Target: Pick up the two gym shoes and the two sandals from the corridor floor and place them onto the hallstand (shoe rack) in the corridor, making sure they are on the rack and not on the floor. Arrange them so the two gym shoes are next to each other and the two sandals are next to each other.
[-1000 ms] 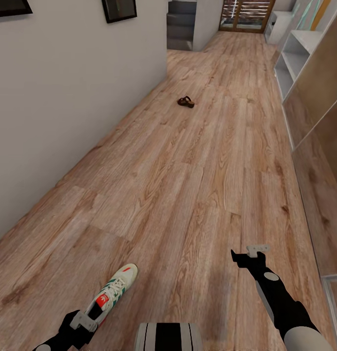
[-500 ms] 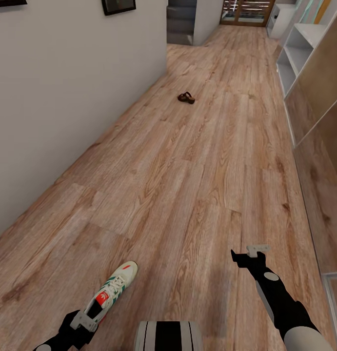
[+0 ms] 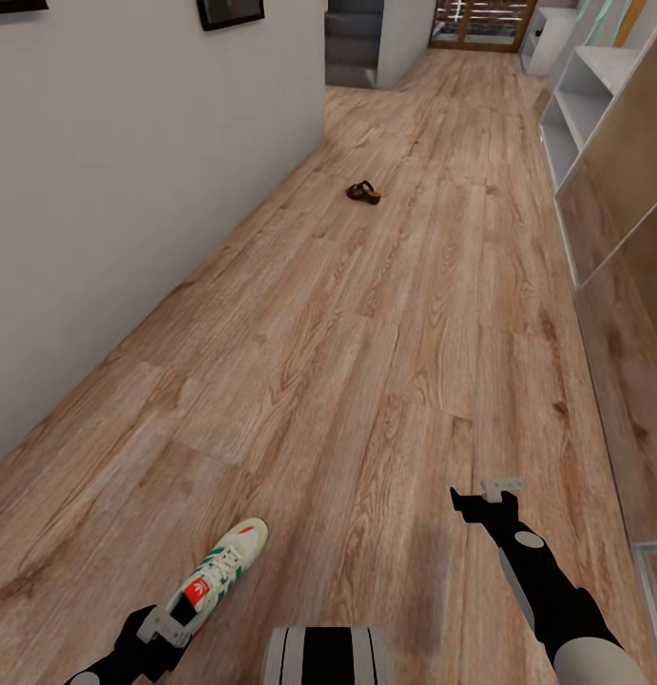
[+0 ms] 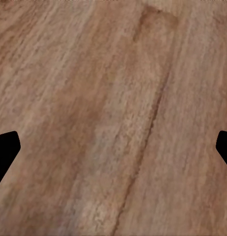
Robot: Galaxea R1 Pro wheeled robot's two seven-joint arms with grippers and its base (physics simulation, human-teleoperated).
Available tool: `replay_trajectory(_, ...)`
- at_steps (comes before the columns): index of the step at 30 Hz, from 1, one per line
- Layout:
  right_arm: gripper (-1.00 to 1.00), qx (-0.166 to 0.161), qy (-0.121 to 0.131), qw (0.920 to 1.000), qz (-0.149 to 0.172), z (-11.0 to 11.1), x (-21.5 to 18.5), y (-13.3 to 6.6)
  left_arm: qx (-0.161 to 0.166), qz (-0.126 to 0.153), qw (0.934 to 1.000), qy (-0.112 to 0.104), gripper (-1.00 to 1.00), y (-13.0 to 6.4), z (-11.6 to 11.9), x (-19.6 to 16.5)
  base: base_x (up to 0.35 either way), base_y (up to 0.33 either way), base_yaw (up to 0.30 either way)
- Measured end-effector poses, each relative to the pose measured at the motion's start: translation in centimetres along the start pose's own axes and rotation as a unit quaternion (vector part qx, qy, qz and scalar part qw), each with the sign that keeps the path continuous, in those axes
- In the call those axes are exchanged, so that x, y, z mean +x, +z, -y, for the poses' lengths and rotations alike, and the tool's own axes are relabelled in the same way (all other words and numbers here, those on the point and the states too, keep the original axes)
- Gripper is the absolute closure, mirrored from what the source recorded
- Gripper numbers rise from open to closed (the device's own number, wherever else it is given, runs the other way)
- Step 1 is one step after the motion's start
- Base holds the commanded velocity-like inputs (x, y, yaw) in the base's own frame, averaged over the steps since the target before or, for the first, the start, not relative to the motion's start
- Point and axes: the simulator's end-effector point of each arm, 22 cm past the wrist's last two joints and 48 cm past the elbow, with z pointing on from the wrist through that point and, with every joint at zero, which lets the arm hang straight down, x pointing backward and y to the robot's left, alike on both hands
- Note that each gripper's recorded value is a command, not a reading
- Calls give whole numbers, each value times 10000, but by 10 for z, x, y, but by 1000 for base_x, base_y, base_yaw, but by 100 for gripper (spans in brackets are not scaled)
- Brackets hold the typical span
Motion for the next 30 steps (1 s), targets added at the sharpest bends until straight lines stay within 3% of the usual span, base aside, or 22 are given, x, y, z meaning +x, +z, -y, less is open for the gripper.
replay_trajectory(30,-100,1,3,10000,-7,0,0,0,-81,10,10000,-30,100,0,-2,-1,1,0,0)
